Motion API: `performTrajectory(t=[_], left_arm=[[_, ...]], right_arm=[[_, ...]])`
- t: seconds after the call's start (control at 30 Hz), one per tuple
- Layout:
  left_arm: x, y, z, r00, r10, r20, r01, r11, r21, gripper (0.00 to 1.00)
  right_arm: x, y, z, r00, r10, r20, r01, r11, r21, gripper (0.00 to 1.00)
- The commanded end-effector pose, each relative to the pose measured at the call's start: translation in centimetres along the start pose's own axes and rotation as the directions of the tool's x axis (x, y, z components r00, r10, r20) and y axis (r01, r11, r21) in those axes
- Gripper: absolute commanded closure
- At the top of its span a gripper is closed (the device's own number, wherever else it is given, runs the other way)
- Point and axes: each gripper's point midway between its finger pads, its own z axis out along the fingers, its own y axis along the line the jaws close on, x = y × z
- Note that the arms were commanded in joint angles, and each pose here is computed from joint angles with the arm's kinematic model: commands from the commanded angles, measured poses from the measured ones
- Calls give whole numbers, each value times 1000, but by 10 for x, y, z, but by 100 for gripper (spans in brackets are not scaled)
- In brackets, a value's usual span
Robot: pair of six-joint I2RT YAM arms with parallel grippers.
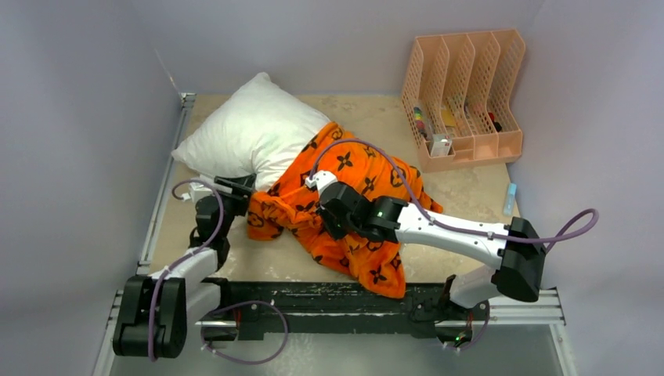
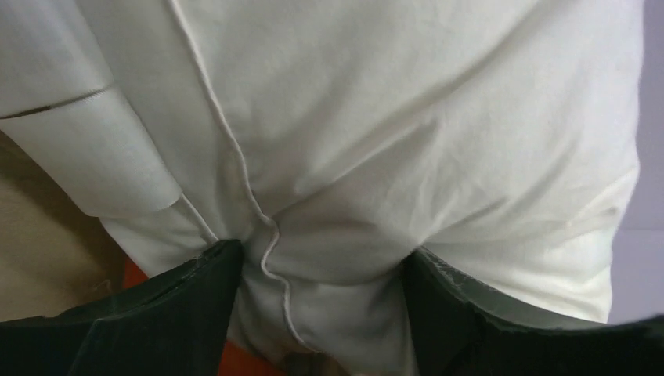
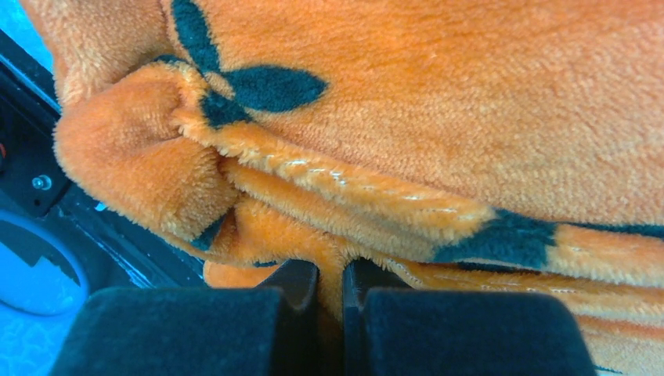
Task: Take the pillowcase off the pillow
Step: Remove the pillow from the pillowcase.
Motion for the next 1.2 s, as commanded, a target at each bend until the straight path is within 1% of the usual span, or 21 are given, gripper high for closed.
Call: performTrajectory(t=[0.0, 0.03, 0.1, 0.13, 0.2, 0.3, 0.33, 0.37, 0.4, 0.43, 0.53, 0.6, 0.73, 0.83, 0.9, 0.93, 1.0, 1.07, 1.1, 1.13, 1.17], left_arm=[[14, -24, 5, 998, 55, -2, -55, 996, 72, 39], [12, -28, 9, 998, 64, 5, -64, 995, 76, 51], [6, -38, 18, 997, 79, 23, -80, 994, 76, 88], [3, -45, 22, 995, 98, 27, -99, 992, 76, 100], [-15, -55, 31, 987, 142, 78, -144, 989, 26, 100], [-60, -79, 44, 967, 216, 133, -212, 976, -41, 100], [-75, -89, 48, 960, 239, 143, -235, 971, -51, 100], [-97, -110, 54, 950, 265, 168, -260, 964, -48, 100], [-109, -118, 59, 944, 285, 167, -278, 958, -61, 100], [-117, -128, 66, 943, 292, 158, -287, 956, -51, 100], [-131, -143, 87, 940, 306, 148, -302, 952, -45, 100], [-136, -147, 98, 940, 310, 143, -306, 951, -47, 100], [-140, -149, 110, 938, 321, 129, -317, 947, -56, 100], [-148, -145, 111, 930, 344, 131, -334, 938, -94, 100], [-154, -142, 112, 927, 353, 127, -340, 934, -111, 100], [-156, -141, 113, 927, 354, 126, -341, 933, -115, 100], [-158, -141, 118, 926, 358, 118, -345, 932, -115, 100], [-159, -143, 121, 925, 363, 113, -352, 930, -111, 100], [-159, -144, 122, 924, 367, 110, -355, 928, -114, 100], [-161, -145, 122, 921, 375, 110, -362, 924, -122, 100], [-163, -146, 124, 917, 386, 104, -372, 919, -131, 100]], right_arm=[[-56, 21, -14, 989, 59, 132, -49, 995, -82, 100], [-58, 22, -15, 989, 60, 135, -49, 995, -85, 100], [-59, 22, -15, 989, 54, 134, -44, 996, -82, 100], [-57, 18, -15, 990, 51, 130, -44, 997, -62, 100], [-50, 3, -16, 993, 40, 114, -41, 999, 8, 100], [-14, -13, -21, 1000, 12, 12, -13, 998, 69, 100], [5, -14, -22, 999, 10, -37, -8, 999, 53, 100], [24, -9, -24, 996, 9, -85, -8, 1000, 8, 100], [45, 2, -26, 990, 4, -138, -14, 997, -69, 100], [66, 21, -33, 979, -11, -203, -28, 982, -188, 100], [111, 58, -63, 949, -76, -305, -48, 924, -380, 100], [129, 75, -86, 929, -111, -354, -74, 879, -471, 100], [159, 80, -113, 870, -164, -464, -104, 860, -500, 100], [185, 66, -129, 810, -179, -558, -125, 878, -463, 100], [192, 63, -145, 785, -175, -594, -157, 871, -465, 100], [192, 69, -157, 774, -181, -607, -194, 845, -499, 100], [187, 82, -175, 779, -197, -595, -240, 783, -574, 100], [188, 78, -187, 792, -217, -571, -226, 764, -604, 100], [187, 74, -194, 791, -215, -572, -221, 773, -595, 100], [187, 63, -198, 791, -196, -579, -205, 808, -553, 100], [177, 55, -192, 832, -165, -530, -160, 843, -514, 100]])
